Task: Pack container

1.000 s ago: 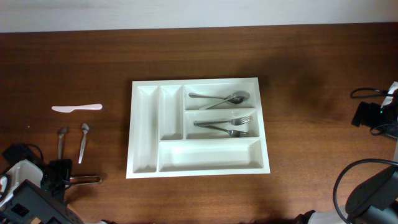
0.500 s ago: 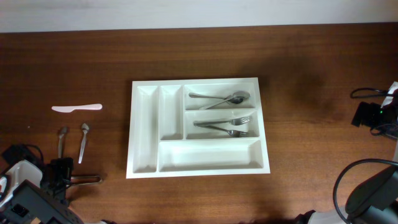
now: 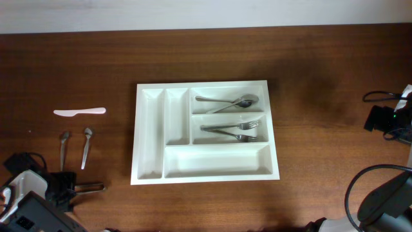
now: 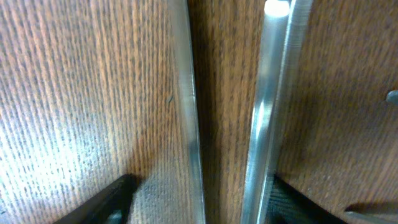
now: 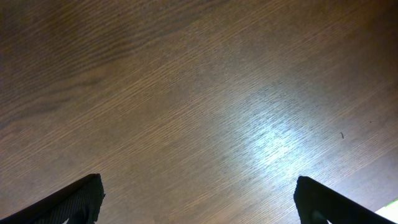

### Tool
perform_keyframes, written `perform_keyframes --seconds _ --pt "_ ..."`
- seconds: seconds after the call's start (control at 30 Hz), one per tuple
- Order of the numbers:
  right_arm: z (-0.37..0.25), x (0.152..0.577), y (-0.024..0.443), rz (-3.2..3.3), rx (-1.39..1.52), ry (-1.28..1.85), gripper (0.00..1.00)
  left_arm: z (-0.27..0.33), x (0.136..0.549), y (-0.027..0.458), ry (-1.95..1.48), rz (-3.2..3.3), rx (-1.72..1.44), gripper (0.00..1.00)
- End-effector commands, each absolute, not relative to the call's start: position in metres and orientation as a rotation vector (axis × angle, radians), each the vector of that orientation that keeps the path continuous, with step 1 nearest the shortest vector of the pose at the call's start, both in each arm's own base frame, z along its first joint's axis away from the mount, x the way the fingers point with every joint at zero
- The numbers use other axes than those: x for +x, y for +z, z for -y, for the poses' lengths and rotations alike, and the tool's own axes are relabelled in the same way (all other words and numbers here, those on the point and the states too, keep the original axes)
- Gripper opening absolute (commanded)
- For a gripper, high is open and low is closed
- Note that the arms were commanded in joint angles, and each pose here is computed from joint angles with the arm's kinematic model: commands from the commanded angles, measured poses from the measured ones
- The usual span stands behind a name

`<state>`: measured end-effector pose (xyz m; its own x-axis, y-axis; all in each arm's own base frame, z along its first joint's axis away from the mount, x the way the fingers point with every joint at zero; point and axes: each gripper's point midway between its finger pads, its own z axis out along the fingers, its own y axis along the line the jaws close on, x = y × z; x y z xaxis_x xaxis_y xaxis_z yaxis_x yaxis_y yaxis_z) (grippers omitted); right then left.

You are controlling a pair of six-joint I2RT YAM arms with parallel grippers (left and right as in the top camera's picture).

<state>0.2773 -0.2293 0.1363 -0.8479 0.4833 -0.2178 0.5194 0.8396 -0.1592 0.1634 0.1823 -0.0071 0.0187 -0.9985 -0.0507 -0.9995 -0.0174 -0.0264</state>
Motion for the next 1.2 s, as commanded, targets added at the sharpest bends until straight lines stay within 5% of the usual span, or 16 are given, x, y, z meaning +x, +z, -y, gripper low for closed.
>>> perform_keyframes --seconds 0.0,0.3,0.4,0.53,0.9,1.17 --pt "0.230 0.276 0.138 -2.836 0.801 -0.319 0.99 -0.145 0.164 -0.030 -0.207 -2.213 -2.277 0.57" --pt "0.230 0.276 0.138 -2.836 0.801 -0.319 0.99 -0.144 0.165 -0.030 -0.229 -2.211 -2.276 0.26" --pt "0.230 0.276 0.138 -2.836 0.801 -0.319 1.00 -0.141 0.168 -0.029 -0.265 -2.237 -2.242 0.23" --pt "0.230 0.276 0.138 -2.836 0.801 -0.319 0.99 -0.136 0.185 -0.021 -0.409 -2.253 -2.168 0.02" --pt "0.230 0.276 0.138 -2.836 0.801 -0.319 0.99 -0.146 0.240 0.033 -0.672 -2.280 -1.900 0.02" --pt "0.230 0.276 0.138 -2.836 0.801 -0.319 0.99 -0.146 0.291 0.098 -0.650 -2.439 -1.316 0.02"
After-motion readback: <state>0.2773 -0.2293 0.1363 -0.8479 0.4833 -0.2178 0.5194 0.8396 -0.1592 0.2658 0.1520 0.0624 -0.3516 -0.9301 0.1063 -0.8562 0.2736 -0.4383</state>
